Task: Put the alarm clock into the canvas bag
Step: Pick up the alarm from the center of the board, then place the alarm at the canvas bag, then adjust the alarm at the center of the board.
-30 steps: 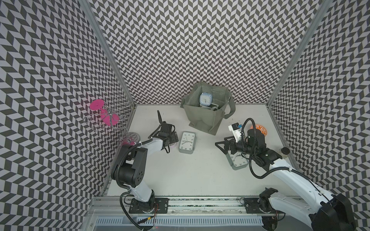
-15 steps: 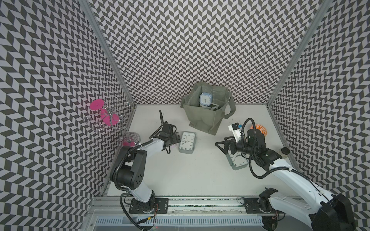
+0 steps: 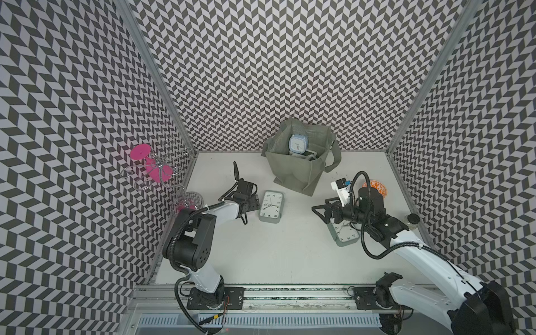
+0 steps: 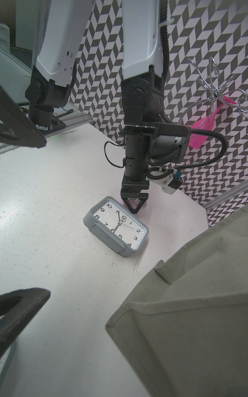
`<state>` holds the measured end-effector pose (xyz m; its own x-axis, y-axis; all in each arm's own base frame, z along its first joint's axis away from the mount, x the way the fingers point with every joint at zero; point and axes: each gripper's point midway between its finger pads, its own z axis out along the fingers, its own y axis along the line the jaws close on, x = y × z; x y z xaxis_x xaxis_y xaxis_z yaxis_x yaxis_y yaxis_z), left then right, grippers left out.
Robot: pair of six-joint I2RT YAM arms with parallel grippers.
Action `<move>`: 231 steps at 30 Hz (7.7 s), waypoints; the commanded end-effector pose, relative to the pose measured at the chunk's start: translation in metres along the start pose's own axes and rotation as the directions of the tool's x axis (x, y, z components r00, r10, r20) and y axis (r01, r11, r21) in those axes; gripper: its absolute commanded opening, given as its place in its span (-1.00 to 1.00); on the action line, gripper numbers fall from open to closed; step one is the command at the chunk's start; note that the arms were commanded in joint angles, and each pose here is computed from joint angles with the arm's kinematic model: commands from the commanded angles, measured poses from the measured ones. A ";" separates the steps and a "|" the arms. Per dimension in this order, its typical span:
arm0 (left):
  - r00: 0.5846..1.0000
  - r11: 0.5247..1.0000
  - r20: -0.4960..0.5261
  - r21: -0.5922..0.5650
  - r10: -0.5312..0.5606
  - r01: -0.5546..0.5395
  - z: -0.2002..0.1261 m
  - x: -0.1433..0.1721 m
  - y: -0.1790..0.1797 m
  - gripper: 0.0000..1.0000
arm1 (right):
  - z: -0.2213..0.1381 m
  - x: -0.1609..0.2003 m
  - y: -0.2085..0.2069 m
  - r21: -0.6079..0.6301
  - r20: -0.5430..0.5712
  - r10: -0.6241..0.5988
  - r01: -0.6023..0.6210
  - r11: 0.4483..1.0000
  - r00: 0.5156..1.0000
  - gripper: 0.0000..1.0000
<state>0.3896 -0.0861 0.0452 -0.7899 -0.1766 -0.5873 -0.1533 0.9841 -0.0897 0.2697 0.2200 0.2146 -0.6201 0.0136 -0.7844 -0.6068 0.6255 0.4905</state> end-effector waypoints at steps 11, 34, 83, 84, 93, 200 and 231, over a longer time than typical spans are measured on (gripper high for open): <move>0.803 0.936 0.595 0.271 0.020 -0.224 -0.210 -0.184 -0.122 0.52 | -0.052 -0.073 0.015 0.092 0.252 -0.026 0.002 0.996 0.967 0.98; 0.593 0.627 0.766 0.340 0.248 -0.701 -0.195 -0.286 -0.305 0.37 | -0.099 -0.213 -0.031 0.165 0.508 0.043 -0.146 0.975 0.860 0.90; 0.549 0.558 0.806 0.357 0.222 -0.749 -0.244 -0.262 -0.283 0.98 | -0.104 -0.163 -0.028 0.218 0.430 -0.029 -0.072 0.973 0.902 0.99; 0.553 0.578 0.809 0.358 0.199 -0.733 -0.257 -0.258 -0.278 0.98 | -0.103 -0.159 -0.025 0.201 0.424 -0.029 -0.063 0.978 0.905 0.99; 0.727 0.805 0.687 0.439 -0.014 -0.399 -0.281 -0.214 -0.179 0.98 | -0.080 -0.106 0.000 0.080 0.318 -0.026 0.000 0.997 0.948 0.99; 0.996 0.740 0.080 0.671 -0.028 -0.033 -0.015 0.017 -0.074 -0.44 | 0.207 0.035 -0.026 -0.220 -0.133 0.552 -0.568 0.793 0.823 -0.53; 0.991 0.615 0.017 0.782 0.136 -0.098 -0.058 0.087 -0.150 -0.64 | 0.154 0.032 0.006 -0.215 -0.103 0.479 -0.489 0.845 0.872 -0.46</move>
<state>0.3174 -0.2450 0.0498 -0.7834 -0.0411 -0.6202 0.4394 0.6691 -0.5994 0.3292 0.3440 0.1385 -0.8738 0.2479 -0.4184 -0.3303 0.3289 0.8847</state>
